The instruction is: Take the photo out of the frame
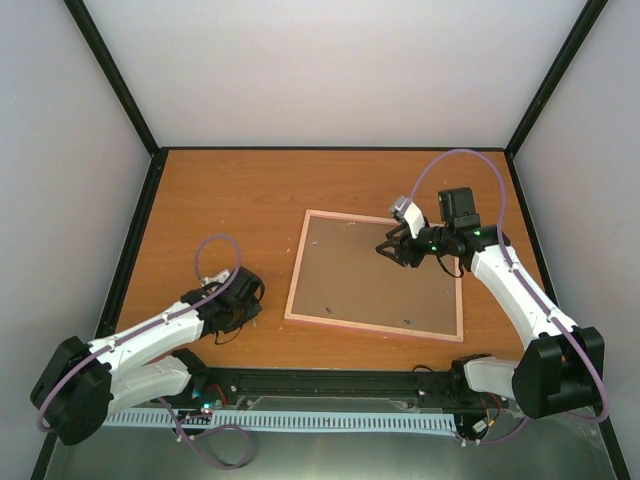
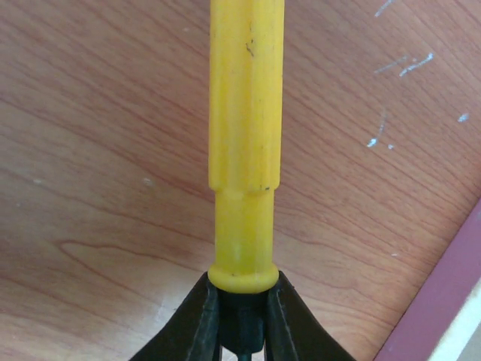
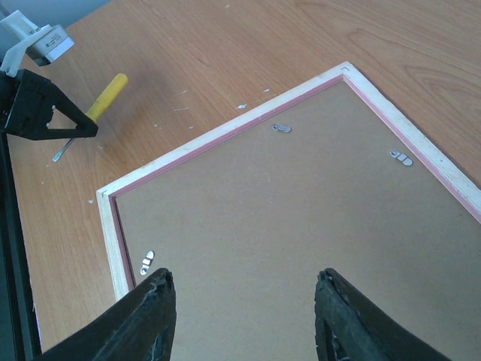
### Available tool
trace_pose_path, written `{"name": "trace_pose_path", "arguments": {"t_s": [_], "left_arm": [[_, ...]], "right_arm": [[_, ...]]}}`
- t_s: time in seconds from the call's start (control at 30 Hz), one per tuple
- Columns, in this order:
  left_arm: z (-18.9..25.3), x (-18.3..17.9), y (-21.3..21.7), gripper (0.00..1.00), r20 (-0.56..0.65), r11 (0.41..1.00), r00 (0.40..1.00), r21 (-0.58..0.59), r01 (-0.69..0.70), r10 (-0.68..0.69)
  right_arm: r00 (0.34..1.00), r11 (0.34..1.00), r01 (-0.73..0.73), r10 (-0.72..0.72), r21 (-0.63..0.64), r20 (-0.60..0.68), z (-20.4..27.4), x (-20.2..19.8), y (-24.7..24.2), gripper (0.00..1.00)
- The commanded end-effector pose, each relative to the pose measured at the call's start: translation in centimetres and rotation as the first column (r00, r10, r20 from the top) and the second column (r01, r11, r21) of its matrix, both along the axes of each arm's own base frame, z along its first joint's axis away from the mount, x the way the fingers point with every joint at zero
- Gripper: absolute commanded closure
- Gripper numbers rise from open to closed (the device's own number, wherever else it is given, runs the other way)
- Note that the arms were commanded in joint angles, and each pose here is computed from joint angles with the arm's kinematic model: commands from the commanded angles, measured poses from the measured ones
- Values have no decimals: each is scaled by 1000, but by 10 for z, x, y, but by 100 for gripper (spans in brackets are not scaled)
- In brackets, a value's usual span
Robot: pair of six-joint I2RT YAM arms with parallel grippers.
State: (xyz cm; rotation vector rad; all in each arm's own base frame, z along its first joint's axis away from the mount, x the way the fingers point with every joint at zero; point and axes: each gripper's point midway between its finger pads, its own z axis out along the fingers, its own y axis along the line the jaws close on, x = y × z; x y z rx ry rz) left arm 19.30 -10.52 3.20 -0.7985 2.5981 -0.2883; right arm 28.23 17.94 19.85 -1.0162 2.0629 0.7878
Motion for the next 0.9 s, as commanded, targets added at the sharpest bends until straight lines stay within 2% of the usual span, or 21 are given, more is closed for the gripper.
{"name": "trace_pose_path", "arguments": {"t_s": [0.0,0.3,0.77,0.83,0.87], "left_arm": [[-1,-1,12,87,2,995,995,3,-104,104],[-11,-8,17,80,-21,991,991,0,-135,135],[-10,-8,20,77,-14,990,990,1,-142,142],[0,-5,15,71,-8,994,994,-6,-112,112],[7,-3,13,63,-1,995,995,-10,-102,102]], "right_arm": [[1000,1000,-3,3,-1,12,3,-2,-2,50],[1000,1000,-7,7,-8,-2,-2,-1,-2,50],[1000,1000,-10,10,-16,-12,-5,-1,-2,50],[1000,1000,-12,12,-16,-11,-5,-1,-2,50],[1000,1000,-14,14,-16,-13,-6,-2,-2,50]]}}
